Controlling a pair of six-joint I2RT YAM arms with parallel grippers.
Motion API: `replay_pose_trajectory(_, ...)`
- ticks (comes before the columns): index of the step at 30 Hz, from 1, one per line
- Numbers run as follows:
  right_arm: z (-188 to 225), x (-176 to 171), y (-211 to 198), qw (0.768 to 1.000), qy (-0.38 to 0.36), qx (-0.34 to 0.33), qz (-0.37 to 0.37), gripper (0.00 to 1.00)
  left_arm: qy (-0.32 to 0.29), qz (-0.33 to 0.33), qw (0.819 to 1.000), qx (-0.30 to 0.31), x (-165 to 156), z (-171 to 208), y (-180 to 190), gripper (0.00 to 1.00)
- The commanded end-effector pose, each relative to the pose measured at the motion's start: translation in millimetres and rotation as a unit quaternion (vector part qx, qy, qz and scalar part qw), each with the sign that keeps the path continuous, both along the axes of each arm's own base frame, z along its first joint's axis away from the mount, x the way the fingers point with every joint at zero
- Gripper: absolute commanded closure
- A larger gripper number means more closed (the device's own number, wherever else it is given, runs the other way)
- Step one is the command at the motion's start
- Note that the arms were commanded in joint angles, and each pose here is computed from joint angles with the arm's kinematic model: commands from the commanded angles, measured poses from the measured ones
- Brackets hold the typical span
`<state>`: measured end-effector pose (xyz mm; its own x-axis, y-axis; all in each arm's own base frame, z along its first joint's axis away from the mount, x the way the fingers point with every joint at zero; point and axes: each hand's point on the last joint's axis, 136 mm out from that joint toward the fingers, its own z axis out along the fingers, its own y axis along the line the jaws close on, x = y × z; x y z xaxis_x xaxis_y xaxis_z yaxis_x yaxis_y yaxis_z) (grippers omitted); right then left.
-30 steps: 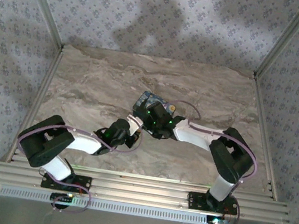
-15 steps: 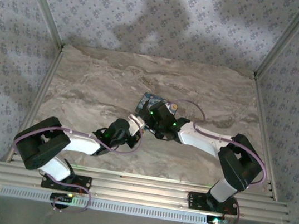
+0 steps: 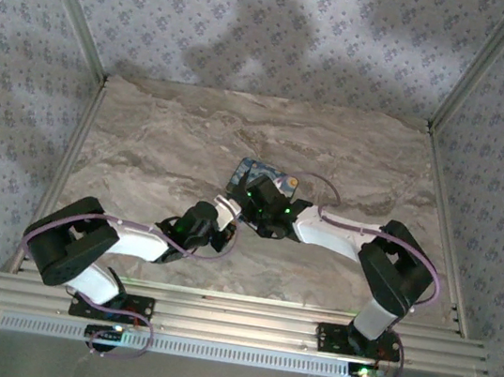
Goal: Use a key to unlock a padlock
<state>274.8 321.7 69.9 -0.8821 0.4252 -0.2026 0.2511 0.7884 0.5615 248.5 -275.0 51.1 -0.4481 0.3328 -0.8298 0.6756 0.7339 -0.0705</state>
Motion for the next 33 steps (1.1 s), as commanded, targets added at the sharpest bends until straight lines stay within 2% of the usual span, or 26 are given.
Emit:
replay_pose_trajectory(1, -6.7, -8.8, 9.1, 1.0, 0.012, -0.005, 0.013, 0.5, -0.034, -0.027, 0.998, -0.052, 0.7, 32.1, -21.5, 1.0)
replay_pose_trajectory(5, -1.8, -11.0, 5.2, 1.0, 0.011, -0.011, 0.013, 0.46, -0.036, -0.016, 0.998, -0.051, 3.0, 32.6, -18.9, 1.0)
replay_pose_trajectory(15, -1.8, -14.2, 4.7, 1.0, 0.016, -0.011, 0.015, 0.55, -0.042, -0.016, 0.993, -0.112, 0.6, 54.1, -24.3, 1.0)
replay_pose_trajectory(24, -9.0, -15.5, 6.2, 1.0, 0.024, -0.008, 0.014, 0.55, -0.032, -0.018, 0.989, -0.144, -3.5, 59.0, -27.2, 1.0)
replay_pose_trajectory(30, -7.8, -16.9, 3.8, 1.0, 0.024, -0.01, 0.015, 0.82, -0.028, -0.02, 0.991, -0.133, -4.8, 51.4, -30.2, 1.0)
replay_pose_trajectory(33, -7.1, -17.3, 1.2, 1.0, 0.024, -0.013, 0.016, 0.89, -0.028, -0.02, 0.991, -0.127, -5.4, 48.4, -29.4, 1.0)
